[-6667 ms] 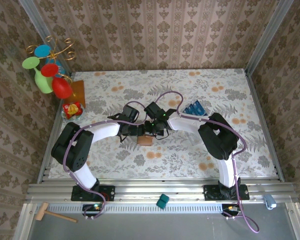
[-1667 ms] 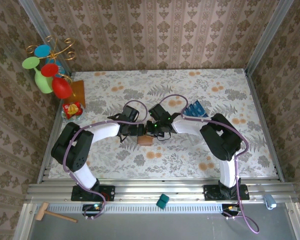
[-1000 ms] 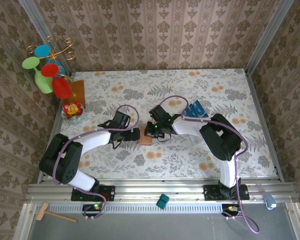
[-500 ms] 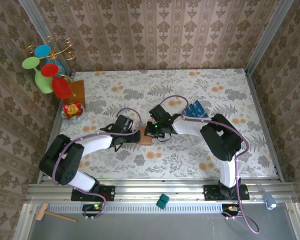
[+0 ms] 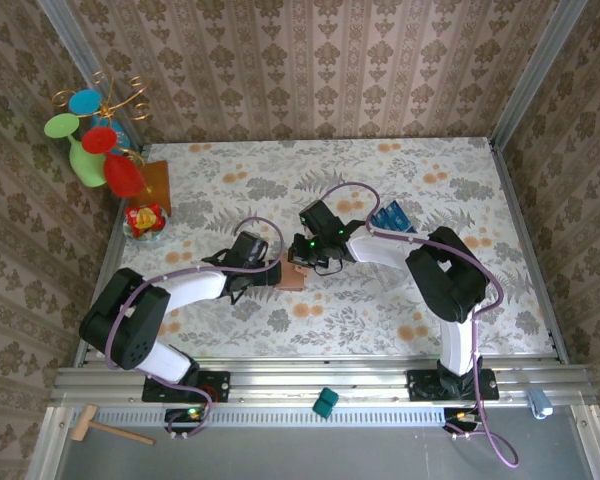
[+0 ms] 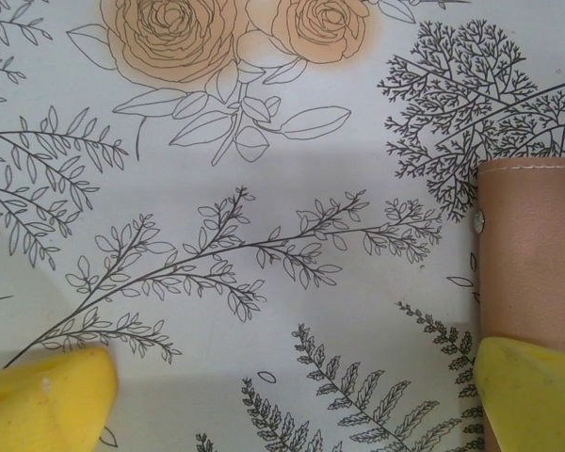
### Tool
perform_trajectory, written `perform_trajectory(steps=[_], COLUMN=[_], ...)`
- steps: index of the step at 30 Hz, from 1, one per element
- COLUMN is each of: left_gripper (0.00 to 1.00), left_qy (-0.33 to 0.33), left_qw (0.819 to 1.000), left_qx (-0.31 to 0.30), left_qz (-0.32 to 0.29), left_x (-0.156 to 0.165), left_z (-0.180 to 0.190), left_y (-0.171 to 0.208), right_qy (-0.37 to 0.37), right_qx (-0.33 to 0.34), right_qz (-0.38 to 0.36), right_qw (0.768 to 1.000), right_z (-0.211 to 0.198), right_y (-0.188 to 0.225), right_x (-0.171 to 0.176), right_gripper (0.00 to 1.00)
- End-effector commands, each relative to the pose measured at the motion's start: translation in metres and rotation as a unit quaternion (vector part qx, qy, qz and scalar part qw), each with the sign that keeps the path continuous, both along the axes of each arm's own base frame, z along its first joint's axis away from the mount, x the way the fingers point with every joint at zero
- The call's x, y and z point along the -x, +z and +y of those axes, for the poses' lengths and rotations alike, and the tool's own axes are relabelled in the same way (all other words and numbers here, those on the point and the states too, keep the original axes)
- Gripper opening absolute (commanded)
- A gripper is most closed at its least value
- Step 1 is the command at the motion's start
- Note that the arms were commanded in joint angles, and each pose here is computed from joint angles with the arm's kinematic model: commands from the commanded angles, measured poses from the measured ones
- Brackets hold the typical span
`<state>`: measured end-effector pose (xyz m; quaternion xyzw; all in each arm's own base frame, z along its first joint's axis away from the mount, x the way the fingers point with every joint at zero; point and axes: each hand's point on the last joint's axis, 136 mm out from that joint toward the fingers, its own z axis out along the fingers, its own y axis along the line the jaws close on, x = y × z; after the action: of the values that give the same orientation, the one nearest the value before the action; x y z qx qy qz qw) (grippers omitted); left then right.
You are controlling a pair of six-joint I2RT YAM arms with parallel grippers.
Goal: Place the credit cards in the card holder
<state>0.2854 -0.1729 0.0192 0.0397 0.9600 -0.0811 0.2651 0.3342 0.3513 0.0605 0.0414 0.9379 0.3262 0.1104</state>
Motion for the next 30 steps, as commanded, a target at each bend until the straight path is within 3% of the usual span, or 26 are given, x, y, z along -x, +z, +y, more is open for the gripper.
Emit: perform_trajectory(steps=[1,3,7,14,21,30], left_gripper=[1.00,1.00,1.00,1.00,1.00,1.00], left_qy=[-0.018,-0.018,-0.017,-0.021,-0.022,-0.023], left_qw=[0.993,0.993,0.993,0.994,0.994,0.994], left_qx=[0.002,0.002,0.004,0.013,0.016,0.019], left_qz=[0.119,0.119,0.116,0.106,0.105,0.104], left_x=[0.052,0.052,0.050,0.046,0.045,0.045], left_z=[0.003,0.003,0.002,-0.003,-0.005,-0.005], left_y=[-0.048,-0.048,-0.046,-0.037,-0.036,-0.038], right_qy=[0.010,0.011,0.010,0.000,0.029,0.050], right_qx=[-0.012,-0.009,0.019,0.132,0.197,0.223], right_qz=[0.006,-0.002,-0.036,-0.030,0.008,0.015], right_qw=[1.000,1.000,0.999,0.991,0.980,0.974], right_z=[0.007,0.005,-0.009,-0.047,-0.046,-0.035], right_y=[0.004,0.009,0.033,0.037,0.014,-0.001], right_x=[0.000,0.001,0.004,0.012,0.023,0.021], right_gripper=[0.00,0.00,0.20,0.41,0.44,0.39])
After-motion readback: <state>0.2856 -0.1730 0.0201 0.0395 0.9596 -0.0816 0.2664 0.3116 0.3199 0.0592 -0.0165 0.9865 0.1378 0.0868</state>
